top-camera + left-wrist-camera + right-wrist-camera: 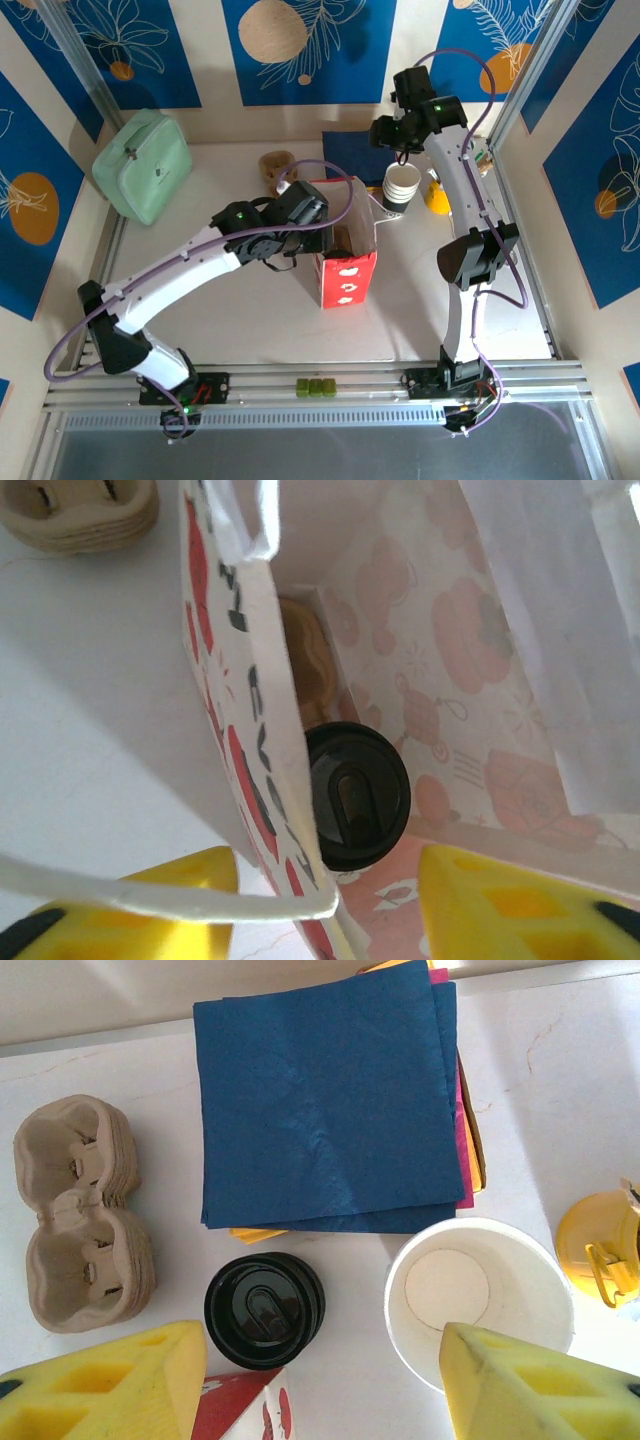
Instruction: Pack the takeout coffee
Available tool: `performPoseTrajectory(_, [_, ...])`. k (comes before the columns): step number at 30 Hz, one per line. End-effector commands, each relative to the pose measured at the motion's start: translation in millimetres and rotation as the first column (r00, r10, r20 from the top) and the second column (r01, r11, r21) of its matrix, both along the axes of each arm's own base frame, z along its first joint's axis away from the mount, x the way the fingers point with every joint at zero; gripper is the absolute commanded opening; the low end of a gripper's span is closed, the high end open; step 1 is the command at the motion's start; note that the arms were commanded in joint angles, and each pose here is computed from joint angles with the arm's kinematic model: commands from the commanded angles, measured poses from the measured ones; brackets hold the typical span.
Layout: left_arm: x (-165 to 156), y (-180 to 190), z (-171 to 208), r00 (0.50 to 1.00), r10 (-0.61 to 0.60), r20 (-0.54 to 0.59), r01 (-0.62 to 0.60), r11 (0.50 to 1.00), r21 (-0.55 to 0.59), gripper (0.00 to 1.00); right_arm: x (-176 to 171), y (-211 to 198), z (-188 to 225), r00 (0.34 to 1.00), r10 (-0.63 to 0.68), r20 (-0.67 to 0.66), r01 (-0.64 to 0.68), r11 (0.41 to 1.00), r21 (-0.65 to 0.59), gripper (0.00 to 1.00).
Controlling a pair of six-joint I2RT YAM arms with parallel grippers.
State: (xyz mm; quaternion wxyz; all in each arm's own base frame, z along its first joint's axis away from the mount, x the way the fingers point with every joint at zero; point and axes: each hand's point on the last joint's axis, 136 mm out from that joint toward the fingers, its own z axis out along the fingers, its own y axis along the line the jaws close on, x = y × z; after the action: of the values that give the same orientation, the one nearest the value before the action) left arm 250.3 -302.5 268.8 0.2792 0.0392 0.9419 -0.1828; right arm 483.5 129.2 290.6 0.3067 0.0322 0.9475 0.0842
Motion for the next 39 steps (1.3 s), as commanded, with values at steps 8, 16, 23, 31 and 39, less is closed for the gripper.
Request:
performPoseTrajectory(8, [7.3,5.1,2.6,1.0,-0.011,0.026,0.01,0.999,0.043,0.27,-11.8,2.4,8.8,1.0,0.018,-0.007,-0.017,0.999,0.039,0.63])
performPoseTrajectory(16, [14.3,17.7,13.7,0.997,0.022,0.08,-0.026,0.999,0.045,0.07,-11.9,7.5,9.0,1.0,0.025,-0.005,-0.024,0.998,0.056,0.63])
performPoseTrajectory(23, [16.0,35.4,21.4,0.995,0.05,0.091,-0.054,0.998,0.045,0.04,-5.9,21.3,3.4,0.999,0.044,0.006,-0.045,0.997,0.064,0.63])
performPoseTrajectory(31, [13.2,58.6,19.8,0.994,0.085,0.075,-0.087,0.996,0.026,0.04,4.5,42.6,-14.6,0.997,0.076,-0.017,-0.075,0.996,0.042,0.62])
performPoseTrajectory(39, [9.1,80.4,10.7,0.993,0.115,0.034,-0.114,0.993,-0.03,0.06,15.6,61.6,-39.6,0.994,0.101,-0.042,-0.101,0.995,-0.001,0.62])
